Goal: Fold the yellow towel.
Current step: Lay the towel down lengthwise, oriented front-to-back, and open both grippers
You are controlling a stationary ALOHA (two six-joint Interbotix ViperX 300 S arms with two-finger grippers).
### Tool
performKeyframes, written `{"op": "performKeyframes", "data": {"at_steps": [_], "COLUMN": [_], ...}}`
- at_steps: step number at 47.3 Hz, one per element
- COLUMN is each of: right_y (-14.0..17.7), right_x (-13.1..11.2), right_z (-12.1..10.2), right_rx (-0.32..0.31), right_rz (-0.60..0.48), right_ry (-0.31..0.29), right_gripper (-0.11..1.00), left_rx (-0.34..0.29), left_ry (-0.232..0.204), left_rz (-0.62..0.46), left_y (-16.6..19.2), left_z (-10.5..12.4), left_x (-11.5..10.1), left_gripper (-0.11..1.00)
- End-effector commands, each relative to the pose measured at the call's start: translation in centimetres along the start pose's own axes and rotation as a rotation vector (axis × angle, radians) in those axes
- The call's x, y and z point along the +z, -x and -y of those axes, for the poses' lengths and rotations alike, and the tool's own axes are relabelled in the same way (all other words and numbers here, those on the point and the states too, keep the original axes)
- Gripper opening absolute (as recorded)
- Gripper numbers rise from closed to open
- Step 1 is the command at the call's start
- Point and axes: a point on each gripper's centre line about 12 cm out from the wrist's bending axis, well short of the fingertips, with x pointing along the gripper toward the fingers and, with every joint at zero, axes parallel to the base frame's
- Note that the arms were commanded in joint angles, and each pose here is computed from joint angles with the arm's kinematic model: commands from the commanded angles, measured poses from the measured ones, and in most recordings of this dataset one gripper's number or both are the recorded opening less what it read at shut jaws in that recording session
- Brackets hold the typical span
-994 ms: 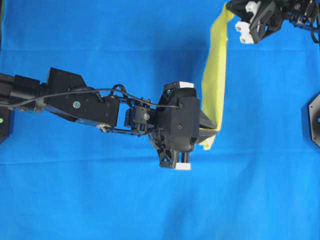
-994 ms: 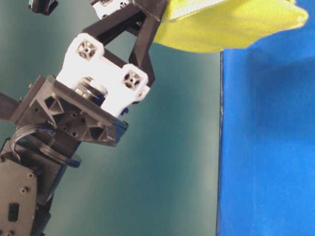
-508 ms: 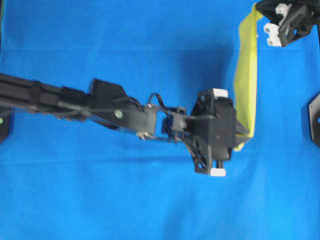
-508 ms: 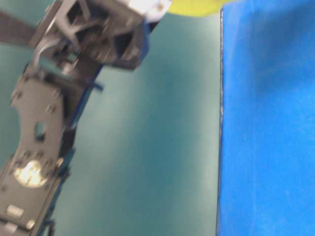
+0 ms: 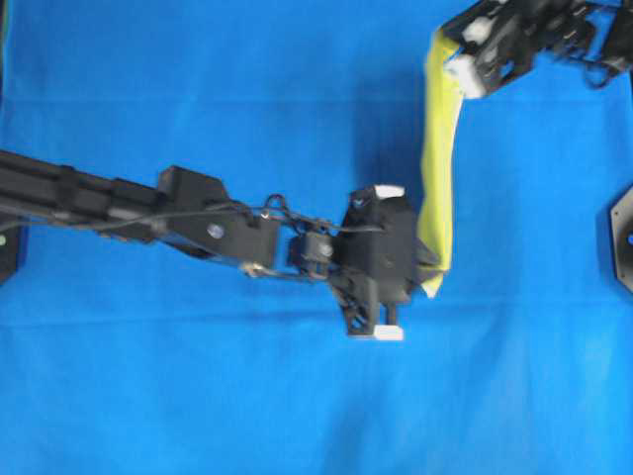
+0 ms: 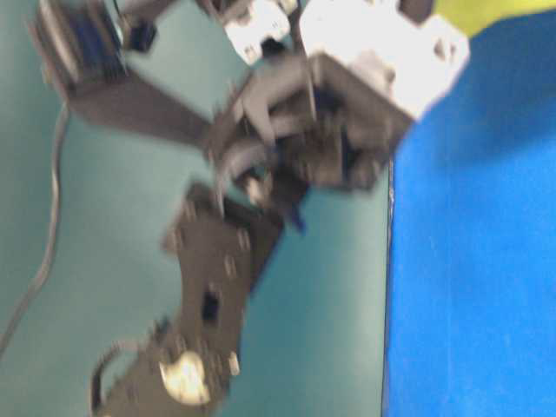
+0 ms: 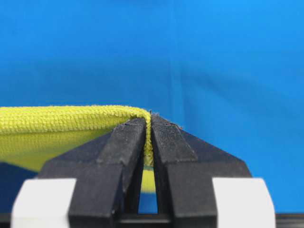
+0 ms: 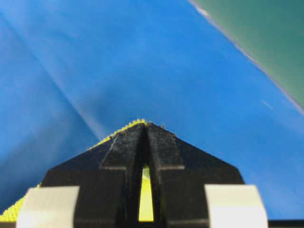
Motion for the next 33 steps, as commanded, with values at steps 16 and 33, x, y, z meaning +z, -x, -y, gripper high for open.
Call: {"op": "performKeyframes", "data": {"at_steps": [16, 33], "right_y": [-5.3, -5.6], "right_x": [3.6, 3.3], "right_z": [-4.3, -4.6], "right_rx": [0.087, 0.086], "right_rz": [0.038, 0.021], "right_ry": [0.101, 0.117], "right_gripper": [0.02, 0.02], "left_rx": [-0.02, -0.008], "left_ry": [0.115, 0.12], "left_rz": [0.028, 0.001], "left_y": [5.8, 5.7], "left_z": [0.9, 0.4], "left_x": [-2.9, -3.7], "left_gripper": [0.02, 0.02]}}
